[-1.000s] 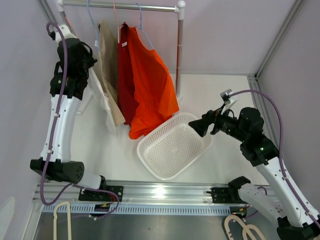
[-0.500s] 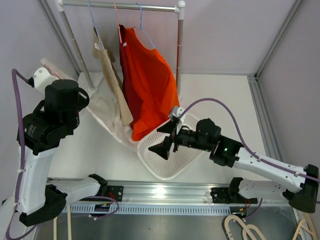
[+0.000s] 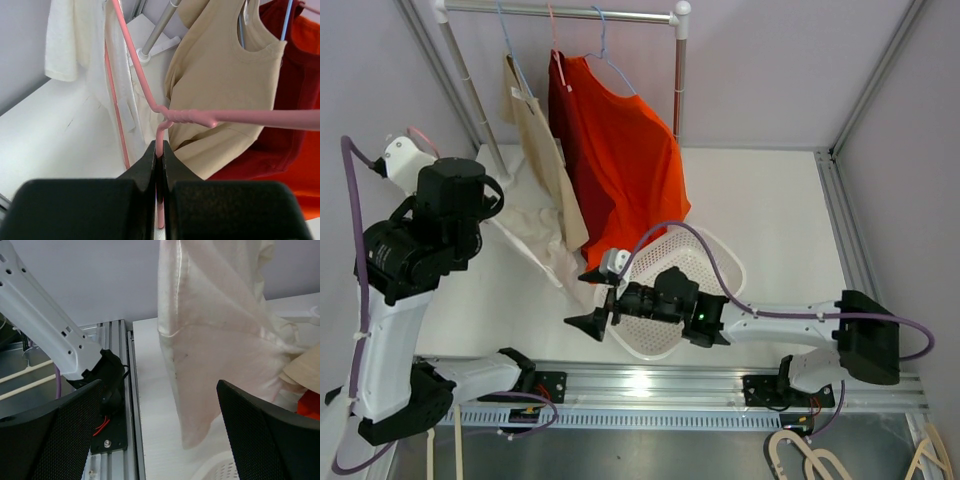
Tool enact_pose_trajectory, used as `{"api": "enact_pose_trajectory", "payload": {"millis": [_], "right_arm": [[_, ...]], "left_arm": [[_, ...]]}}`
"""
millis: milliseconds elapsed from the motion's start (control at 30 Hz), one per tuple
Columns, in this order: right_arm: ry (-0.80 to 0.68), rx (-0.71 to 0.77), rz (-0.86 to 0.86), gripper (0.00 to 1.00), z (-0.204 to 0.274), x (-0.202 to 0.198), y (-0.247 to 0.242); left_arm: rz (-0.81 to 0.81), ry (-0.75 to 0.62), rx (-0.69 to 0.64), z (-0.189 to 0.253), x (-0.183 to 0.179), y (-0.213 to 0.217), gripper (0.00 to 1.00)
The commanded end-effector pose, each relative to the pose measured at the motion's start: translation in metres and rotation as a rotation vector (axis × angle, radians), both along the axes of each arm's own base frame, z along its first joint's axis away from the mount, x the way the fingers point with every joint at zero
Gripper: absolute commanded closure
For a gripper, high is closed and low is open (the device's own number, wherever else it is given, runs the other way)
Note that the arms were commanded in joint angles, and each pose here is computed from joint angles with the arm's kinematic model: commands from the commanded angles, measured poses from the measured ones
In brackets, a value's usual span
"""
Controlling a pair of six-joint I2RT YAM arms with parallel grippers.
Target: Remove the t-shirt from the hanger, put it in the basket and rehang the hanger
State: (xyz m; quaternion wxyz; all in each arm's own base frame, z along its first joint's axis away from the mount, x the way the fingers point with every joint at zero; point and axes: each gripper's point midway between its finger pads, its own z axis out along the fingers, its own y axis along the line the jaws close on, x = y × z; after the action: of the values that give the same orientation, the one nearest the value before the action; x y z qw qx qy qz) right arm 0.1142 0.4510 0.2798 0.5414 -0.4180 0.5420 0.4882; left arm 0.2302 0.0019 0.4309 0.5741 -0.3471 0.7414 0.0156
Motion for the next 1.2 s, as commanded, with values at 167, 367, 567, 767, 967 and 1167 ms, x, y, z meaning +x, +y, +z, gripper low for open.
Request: {"api": "enact_pose_trajectory", "payload": {"millis": [167, 367, 567, 767, 967, 1167], "right_arm": [[-0.073, 0.176, -0.069, 0.06, 0.043, 0.022, 0.044], [-0.108, 0.181, -0.154, 0.18, 0.046, 0.042, 0.059], [-0.102, 0.158, -0.175, 0.89, 0.045, 0.047, 0.06], [-0.076, 0.114, -0.163, 1.0, 0.038, 0.031, 0.047], [-0.048, 0.111, -0.143, 1.0, 0.036, 0.002, 0.023], [-0.027, 0.092, -0.143, 1.0, 0.029, -0.021, 0.006]], "left_arm": [[0.008, -0.049, 0.012, 0.019, -0.02, 0.016, 0.99], [-0.01, -0.066, 0.017, 0.021, -0.032, 0.022, 0.99], [-0.02, -0.107, 0.059, 0.021, -0.042, 0.033, 0.99], [0.017, -0.13, 0.108, 0.024, -0.024, 0.031, 0.99], [0.067, -0.184, 0.161, 0.041, 0.007, 0.023, 0.99], [0.105, -0.229, 0.211, 0.068, 0.039, 0.019, 0.99]]}}
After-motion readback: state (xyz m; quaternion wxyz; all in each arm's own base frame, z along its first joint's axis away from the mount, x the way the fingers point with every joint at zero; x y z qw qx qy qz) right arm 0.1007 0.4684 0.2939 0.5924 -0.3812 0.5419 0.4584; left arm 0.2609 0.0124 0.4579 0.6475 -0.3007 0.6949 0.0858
